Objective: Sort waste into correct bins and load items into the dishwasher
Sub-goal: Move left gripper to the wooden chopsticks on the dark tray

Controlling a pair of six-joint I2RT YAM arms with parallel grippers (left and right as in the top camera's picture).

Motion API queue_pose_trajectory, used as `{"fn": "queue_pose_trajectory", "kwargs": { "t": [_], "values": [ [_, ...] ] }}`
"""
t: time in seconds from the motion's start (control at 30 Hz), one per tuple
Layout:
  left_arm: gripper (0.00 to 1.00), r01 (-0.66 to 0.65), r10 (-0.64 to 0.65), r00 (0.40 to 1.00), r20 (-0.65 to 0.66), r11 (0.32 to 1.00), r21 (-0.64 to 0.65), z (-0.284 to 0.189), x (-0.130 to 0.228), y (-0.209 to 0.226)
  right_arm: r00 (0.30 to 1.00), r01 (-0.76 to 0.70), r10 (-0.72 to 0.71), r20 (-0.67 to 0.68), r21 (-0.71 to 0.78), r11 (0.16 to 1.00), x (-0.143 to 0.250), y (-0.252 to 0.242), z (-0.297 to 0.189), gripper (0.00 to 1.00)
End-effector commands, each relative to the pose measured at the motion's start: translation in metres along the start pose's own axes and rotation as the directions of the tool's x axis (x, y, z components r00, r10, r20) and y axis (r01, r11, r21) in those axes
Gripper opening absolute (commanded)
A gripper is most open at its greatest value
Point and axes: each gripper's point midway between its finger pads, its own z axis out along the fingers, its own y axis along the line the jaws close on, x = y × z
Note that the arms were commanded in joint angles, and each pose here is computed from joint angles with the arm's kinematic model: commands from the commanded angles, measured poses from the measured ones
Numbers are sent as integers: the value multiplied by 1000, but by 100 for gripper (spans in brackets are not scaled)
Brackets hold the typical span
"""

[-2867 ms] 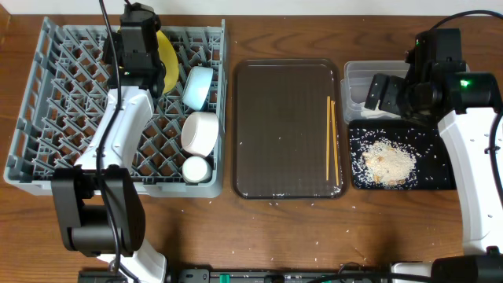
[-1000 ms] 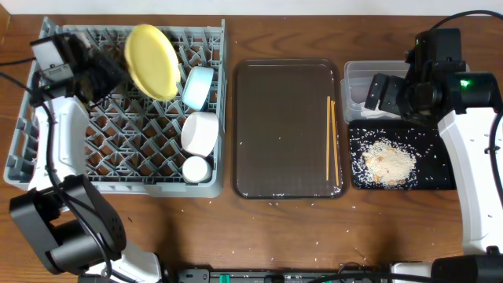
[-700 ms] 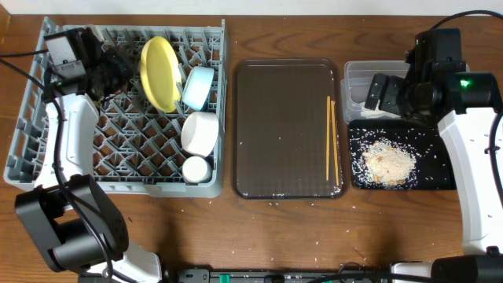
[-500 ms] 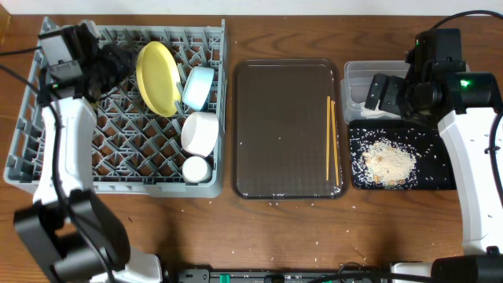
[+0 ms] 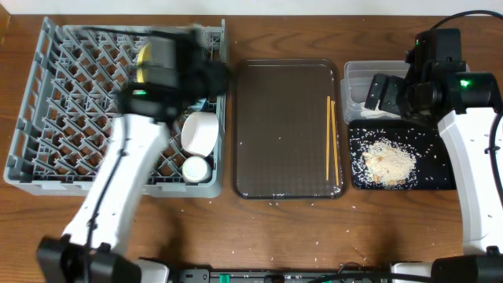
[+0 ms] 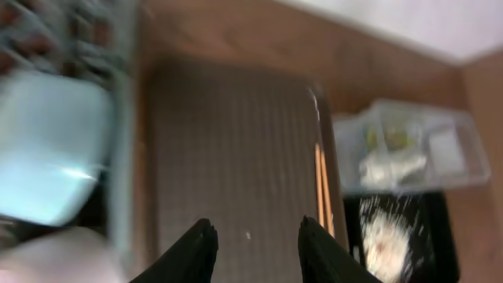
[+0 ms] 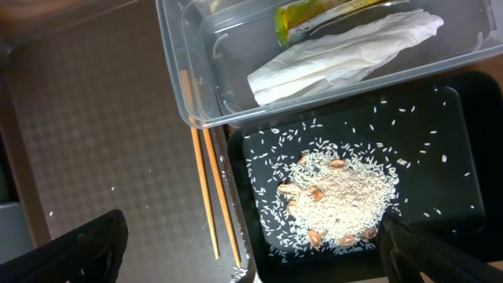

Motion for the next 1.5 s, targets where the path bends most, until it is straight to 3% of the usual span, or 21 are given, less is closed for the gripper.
{"fn": "queue_pose_trajectory", "kwargs": {
  "t": [0.0, 0.2, 0.37, 0.5, 0.7, 0.87, 1.1, 1.47],
  "values": [
    [37, -57, 50, 997, -63, 992, -110, 32, 34, -15, 1000, 14, -14, -6, 11, 1000, 1, -1, 2, 99],
    [37, -27, 1, 985, -174, 989, -147, 70, 82, -31, 1000, 14, -14, -6, 11, 1000, 1, -1, 2, 99],
    [37, -70, 39, 975, -218, 988, -137, 97, 108, -46, 1000, 14, -13, -6, 11, 1000, 1, -1, 2, 99],
    [43, -105, 79, 970, -228, 989, -105, 113, 122, -61, 999, -6, 3, -38, -80, 997, 7, 15, 2, 99],
    [51, -166, 140, 962, -236, 982, -93, 136, 143, -75, 1000, -23, 22, -8, -51, 998, 0, 4, 0, 99],
    [52, -232, 206, 946, -250, 970, -78, 147, 159, -82, 983, -170, 172, 67, -32, 985, -18, -33, -18, 99],
    [53, -299, 267, 938, -222, 945, -130, 152, 166, -84, 906, -386, 394, 152, -78, 919, -32, -99, -51, 99],
    [53, -415, 392, 907, -153, 895, -166, 170, 186, -106, 875, -450, 458, 154, -88, 889, -33, -116, -53, 99]
  ]
}}
